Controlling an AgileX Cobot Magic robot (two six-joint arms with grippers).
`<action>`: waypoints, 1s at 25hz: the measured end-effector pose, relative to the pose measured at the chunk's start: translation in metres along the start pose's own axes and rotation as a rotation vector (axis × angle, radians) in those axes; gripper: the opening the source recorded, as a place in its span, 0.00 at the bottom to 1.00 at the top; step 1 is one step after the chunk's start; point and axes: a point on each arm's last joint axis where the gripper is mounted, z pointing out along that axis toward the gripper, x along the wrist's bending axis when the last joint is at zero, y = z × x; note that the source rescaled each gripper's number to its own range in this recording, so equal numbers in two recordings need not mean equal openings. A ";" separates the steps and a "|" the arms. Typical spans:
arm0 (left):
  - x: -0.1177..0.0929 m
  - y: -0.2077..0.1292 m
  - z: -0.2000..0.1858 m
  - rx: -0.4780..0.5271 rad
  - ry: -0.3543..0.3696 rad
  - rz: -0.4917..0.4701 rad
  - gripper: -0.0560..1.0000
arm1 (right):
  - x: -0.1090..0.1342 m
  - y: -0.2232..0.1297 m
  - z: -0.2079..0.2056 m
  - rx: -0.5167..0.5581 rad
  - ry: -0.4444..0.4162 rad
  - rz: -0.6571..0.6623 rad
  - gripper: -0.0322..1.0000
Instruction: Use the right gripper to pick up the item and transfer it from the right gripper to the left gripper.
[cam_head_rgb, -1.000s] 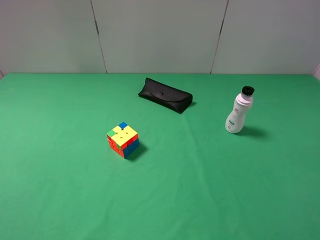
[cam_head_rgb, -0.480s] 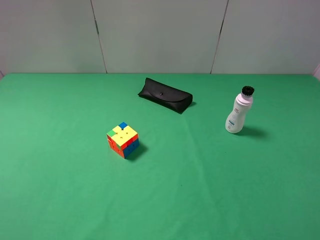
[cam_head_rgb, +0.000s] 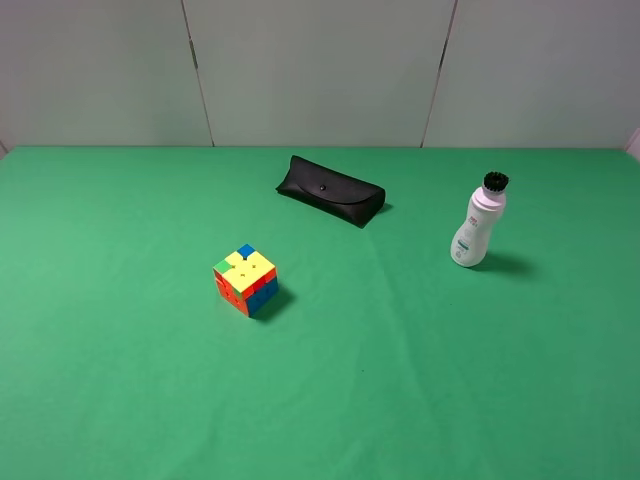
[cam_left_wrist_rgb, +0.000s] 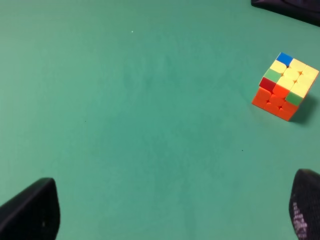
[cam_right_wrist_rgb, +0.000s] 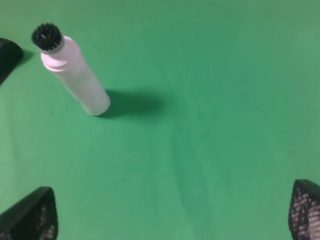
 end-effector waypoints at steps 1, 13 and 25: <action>0.000 0.000 0.000 0.000 0.000 0.000 0.84 | 0.001 0.009 0.008 0.024 -0.002 0.001 1.00; 0.000 0.000 0.000 0.000 0.000 0.000 0.84 | 0.065 0.104 0.116 0.261 0.121 -0.144 1.00; 0.000 0.000 0.000 0.000 0.000 0.000 0.84 | 0.104 0.132 0.215 0.500 0.101 -0.192 1.00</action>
